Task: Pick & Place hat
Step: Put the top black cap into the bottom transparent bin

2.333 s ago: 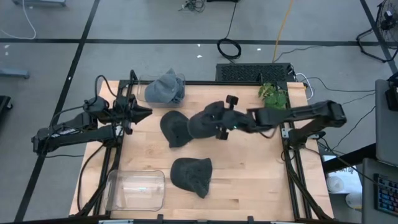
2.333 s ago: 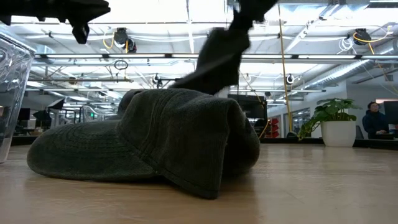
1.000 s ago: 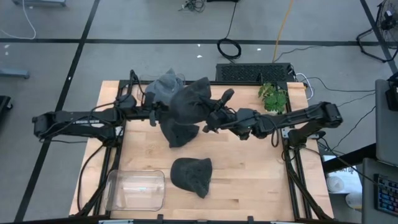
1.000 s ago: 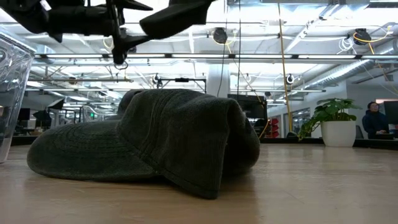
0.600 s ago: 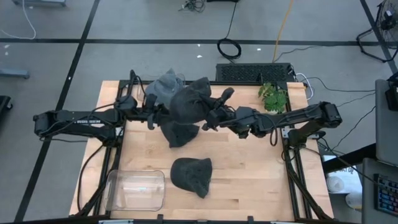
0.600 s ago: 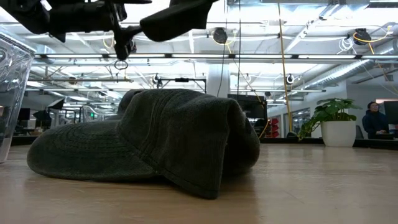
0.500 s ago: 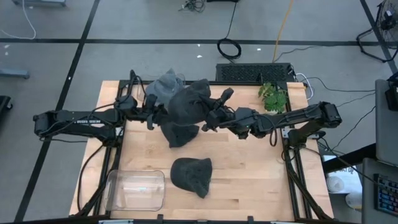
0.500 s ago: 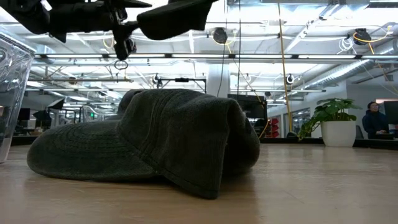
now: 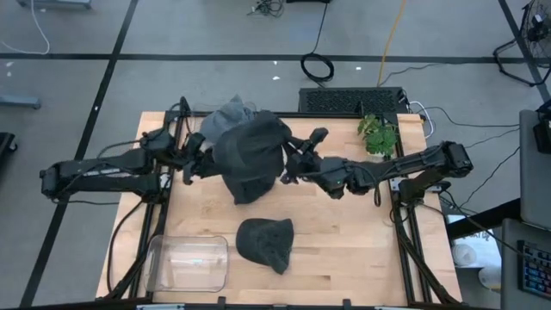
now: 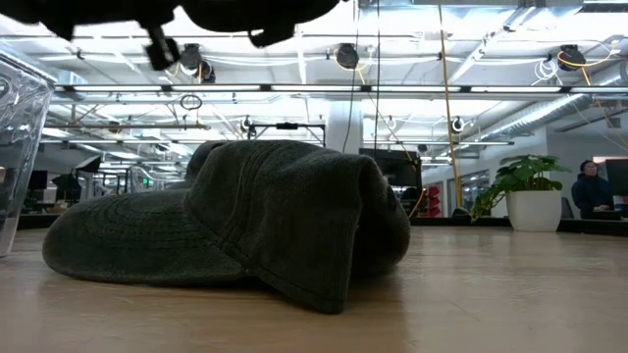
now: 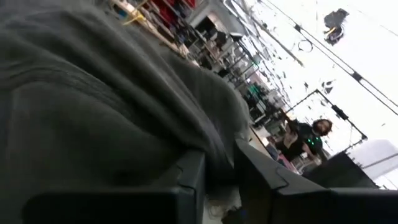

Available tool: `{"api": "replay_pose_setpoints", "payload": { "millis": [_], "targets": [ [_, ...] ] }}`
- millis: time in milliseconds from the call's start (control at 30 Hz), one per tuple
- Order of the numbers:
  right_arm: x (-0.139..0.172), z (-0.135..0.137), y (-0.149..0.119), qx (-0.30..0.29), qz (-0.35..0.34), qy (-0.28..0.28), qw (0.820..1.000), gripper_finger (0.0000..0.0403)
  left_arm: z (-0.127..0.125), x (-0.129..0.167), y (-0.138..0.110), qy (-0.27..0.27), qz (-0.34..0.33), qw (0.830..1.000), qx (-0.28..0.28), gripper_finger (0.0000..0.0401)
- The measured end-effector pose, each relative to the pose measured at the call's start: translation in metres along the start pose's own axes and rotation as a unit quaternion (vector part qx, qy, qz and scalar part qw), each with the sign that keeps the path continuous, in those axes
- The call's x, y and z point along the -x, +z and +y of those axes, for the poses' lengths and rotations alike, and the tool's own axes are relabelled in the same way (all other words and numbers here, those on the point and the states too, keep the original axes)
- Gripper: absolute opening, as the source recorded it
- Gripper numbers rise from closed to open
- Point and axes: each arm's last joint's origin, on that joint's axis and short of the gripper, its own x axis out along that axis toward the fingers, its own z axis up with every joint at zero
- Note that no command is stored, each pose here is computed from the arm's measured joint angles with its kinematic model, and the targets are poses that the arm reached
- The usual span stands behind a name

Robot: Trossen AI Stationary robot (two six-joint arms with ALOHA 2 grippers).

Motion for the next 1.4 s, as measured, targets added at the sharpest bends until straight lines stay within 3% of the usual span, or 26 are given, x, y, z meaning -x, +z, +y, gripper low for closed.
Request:
{"api": "replay_pose_setpoints", "payload": {
  "millis": [167, 300, 500, 667, 833, 967, 1200, 1300, 1400],
  "targets": [
    [0.012, 0.003, 0.003, 0.01, 0.025, -0.021, 0.999, 0.009, -0.035, 0.027, 0.0, 0.068, 0.051, 0.996, -0.016, 0.0009],
    [0.015, 0.004, 0.003, 0.011, 0.035, -0.032, 0.999, 0.0104, -0.058, 0.044, -0.007, 0.063, 0.118, 0.991, -0.021, 0.0009],
    [0.012, 0.001, 0.0, 0.011, 0.067, -0.065, 0.996, 0.0111, -0.069, 0.045, -0.022, 0.085, 0.173, 0.981, 0.003, 0.0009],
    [0.008, 0.0, -0.004, 0.014, 0.074, -0.065, 0.995, 0.0108, -0.077, 0.031, -0.044, 0.085, 0.262, 0.96, 0.053, 0.0009],
    [0.001, 0.0, -0.011, 0.012, 0.091, -0.066, 0.994, 0.0109, -0.091, 0.018, -0.072, 0.108, 0.336, 0.927, 0.125, 0.0009],
    [-0.004, 0.001, -0.019, 0.011, 0.106, -0.062, 0.992, 0.0109, -0.116, 0.016, -0.081, 0.13, 0.338, 0.915, 0.176, 0.0009],
    [-0.011, 0.001, -0.033, 0.016, 0.139, -0.062, 0.988, 0.0107, -0.178, 0.017, -0.07, 0.149, 0.29, 0.924, 0.198, 0.0009],
    [-0.012, 0.002, -0.037, 0.024, 0.148, -0.058, 0.987, 0.0108, -0.2, 0.015, -0.074, 0.182, 0.284, 0.915, 0.22, 0.0009],
    [-0.011, 0.003, -0.037, 0.026, 0.148, -0.057, 0.987, 0.0106, -0.218, 0.01, -0.088, 0.219, 0.279, 0.895, 0.27, 0.0009]
  ]
}}
